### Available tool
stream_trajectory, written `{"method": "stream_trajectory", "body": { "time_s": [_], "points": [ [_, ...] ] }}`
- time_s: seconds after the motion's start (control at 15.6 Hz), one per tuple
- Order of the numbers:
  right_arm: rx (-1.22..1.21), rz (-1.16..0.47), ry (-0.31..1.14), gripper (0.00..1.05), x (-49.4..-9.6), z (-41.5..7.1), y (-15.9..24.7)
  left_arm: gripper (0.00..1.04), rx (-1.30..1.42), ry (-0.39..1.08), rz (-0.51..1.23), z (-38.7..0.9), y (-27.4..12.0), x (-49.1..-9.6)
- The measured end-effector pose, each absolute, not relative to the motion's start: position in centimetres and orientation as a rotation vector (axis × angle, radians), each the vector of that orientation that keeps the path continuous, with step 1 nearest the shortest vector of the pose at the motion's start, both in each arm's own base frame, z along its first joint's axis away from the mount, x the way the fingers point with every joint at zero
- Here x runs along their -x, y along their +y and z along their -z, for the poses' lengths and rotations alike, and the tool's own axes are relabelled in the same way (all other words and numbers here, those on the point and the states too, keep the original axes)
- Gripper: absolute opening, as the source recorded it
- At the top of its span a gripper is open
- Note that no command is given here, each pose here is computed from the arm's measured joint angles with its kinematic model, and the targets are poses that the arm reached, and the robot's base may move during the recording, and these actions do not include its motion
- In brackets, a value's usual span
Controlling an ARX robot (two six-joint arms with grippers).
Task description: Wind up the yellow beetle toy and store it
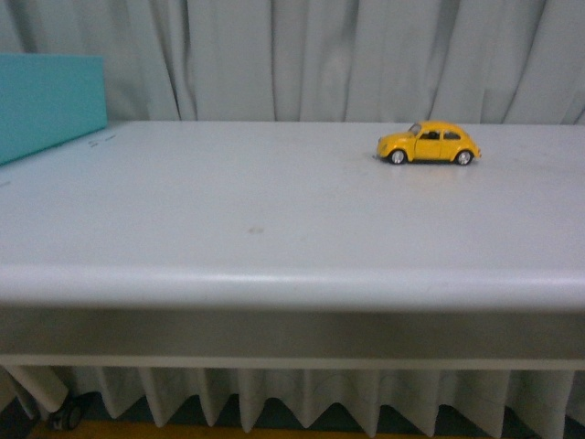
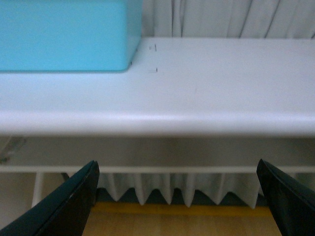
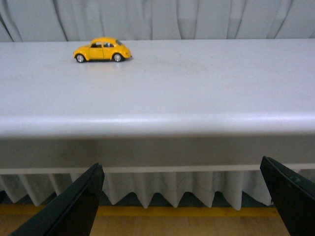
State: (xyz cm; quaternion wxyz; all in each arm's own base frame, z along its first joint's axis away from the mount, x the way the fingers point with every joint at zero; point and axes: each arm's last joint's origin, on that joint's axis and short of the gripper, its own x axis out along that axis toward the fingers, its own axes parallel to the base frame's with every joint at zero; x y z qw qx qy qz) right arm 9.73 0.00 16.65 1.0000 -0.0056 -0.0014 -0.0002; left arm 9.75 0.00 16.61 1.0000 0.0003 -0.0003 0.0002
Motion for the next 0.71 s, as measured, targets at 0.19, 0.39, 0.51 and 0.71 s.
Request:
{"method": "stream_trajectory", "body": {
  "time_s": [0.19,0.39,0.51,0.71],
  "points": [
    [0.010,0.001,-0.002,0.98,-9.72,-16.65,0.00,0.98,-0.001,-0.002,0.000,-16.63,0.00,-9.75],
    [0.010,0.000,-0.003,0.98,-9.73,-16.65,0.00,0.98,-0.001,0.000,0.000,-16.61,0.00,-9.75],
    [0.011,0.000,-0.004,0.98,-9.73,-16.66,0.00,0.98,-0.001,-0.001,-0.001,-16.62,0.00,-9.75],
    [0.010,0.000,-0.004,0.98,-9.73,-16.66,0.00,0.98,0.000,-0.001,0.000,-16.62,0.00,-9.75]
  ]
}}
